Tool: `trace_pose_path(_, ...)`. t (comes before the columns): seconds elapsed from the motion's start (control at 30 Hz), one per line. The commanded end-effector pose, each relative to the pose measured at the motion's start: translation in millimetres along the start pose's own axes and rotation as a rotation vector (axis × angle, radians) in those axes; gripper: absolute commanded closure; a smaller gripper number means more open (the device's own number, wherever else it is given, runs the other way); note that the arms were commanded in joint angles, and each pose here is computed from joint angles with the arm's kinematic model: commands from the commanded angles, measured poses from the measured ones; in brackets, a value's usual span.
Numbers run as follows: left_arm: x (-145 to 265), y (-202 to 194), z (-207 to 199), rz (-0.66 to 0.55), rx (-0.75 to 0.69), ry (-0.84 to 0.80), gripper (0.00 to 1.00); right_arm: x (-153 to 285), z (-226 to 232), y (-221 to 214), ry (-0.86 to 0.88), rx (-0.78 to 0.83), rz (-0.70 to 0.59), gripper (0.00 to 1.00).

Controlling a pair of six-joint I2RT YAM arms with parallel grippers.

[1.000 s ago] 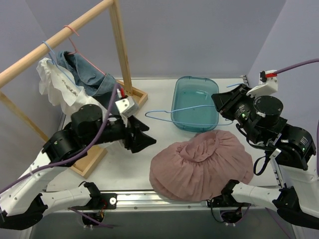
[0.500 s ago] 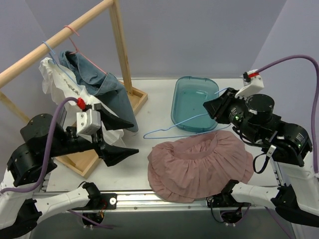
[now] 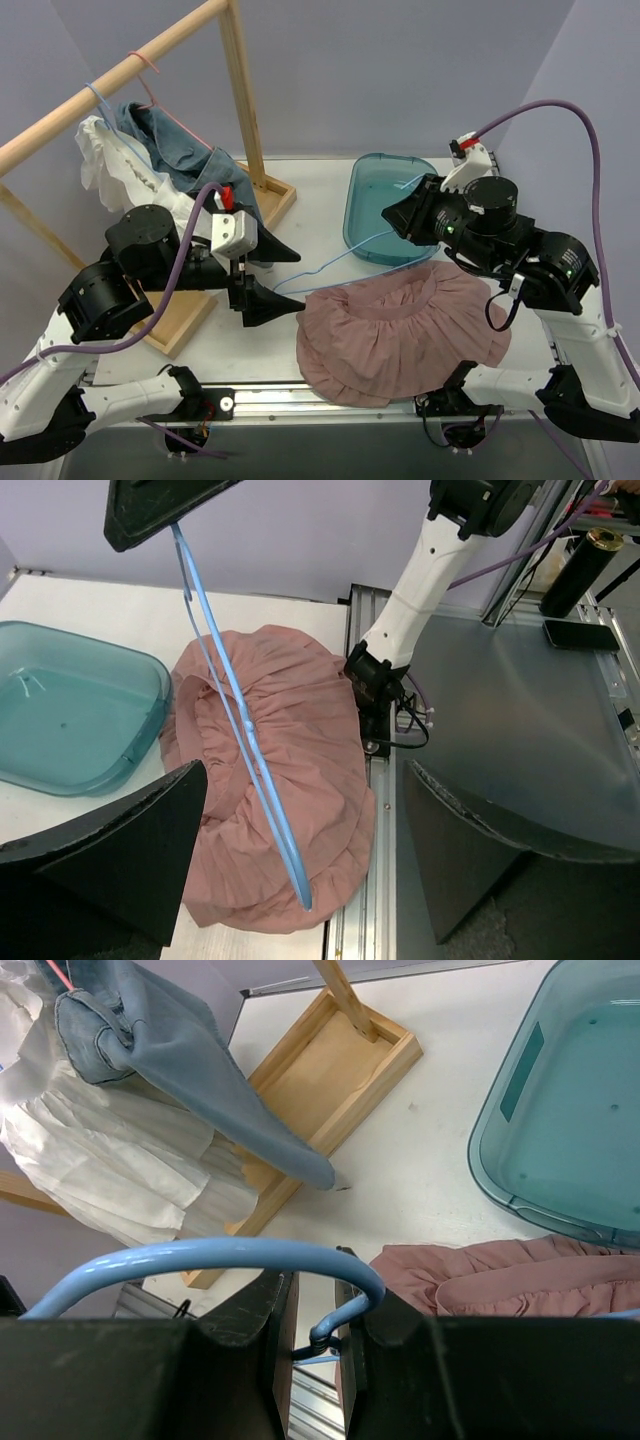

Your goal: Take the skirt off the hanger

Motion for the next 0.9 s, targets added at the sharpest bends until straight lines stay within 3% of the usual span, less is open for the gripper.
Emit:
trace_pose_path(0.0,-2,0,3,0.028,0.01,0.012,0.12,-6,16,7,0.067,0.002,-0.015,1.0)
trace_pose_path(0.13,-3,-7,8,0.074,0.035,0.046,0.18,-7,21,8,0.094,0.007,-0.005,1.0)
trace_pose_path(0.3,-8,-19,22,0.17,0.1,0.136,0.47,-9,28,10,0.129,0.005,0.001,1.0)
trace_pose_path(0.37,-7,-24,28,0.215,0.123,0.19,0.64,-8,31,8,0.149,0.007,0.013,1.0)
trace_pose_path(0.4,-5,-23,30,0.221,0.128,0.212,0.97,-10,30,7,0.15,0.017,0.019,1.0)
trace_pose_path(0.47,-1,-22,32,0.225,0.145,0.248,0.98,-9,30,6,0.154,0.033,0.022,0.99)
trace_pose_path(0.53,3,-21,32,0.217,0.16,0.273,0.98,-8,28,3,0.163,0.067,0.029,0.62)
trace_pose_path(0.6,9,-17,32,0.196,0.186,0.271,0.98,-5,31,-7,0.217,0.098,0.083,0.36)
trace_pose_path(0.67,18,-12,39,0.171,0.225,0.278,0.98,-4,29,-14,0.238,0.131,0.118,0.24)
trace_pose_path(0.73,23,-8,38,0.154,0.26,0.245,0.98,-3,25,-22,0.241,0.143,0.144,0.0)
trace_pose_path(0.87,47,-1,47,0.133,0.303,0.298,0.98,22,12,-21,0.246,0.147,0.081,0.0)
Point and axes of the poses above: each gripper's point midway between its finger pads, its own x axis back along the fingers, its own z axis along the line the jaws close on, y = z × x, the point moved 5 cm from there along x, back along the fingers, and after that the axes turned 1 degree about -x, right-handed, at the moved point
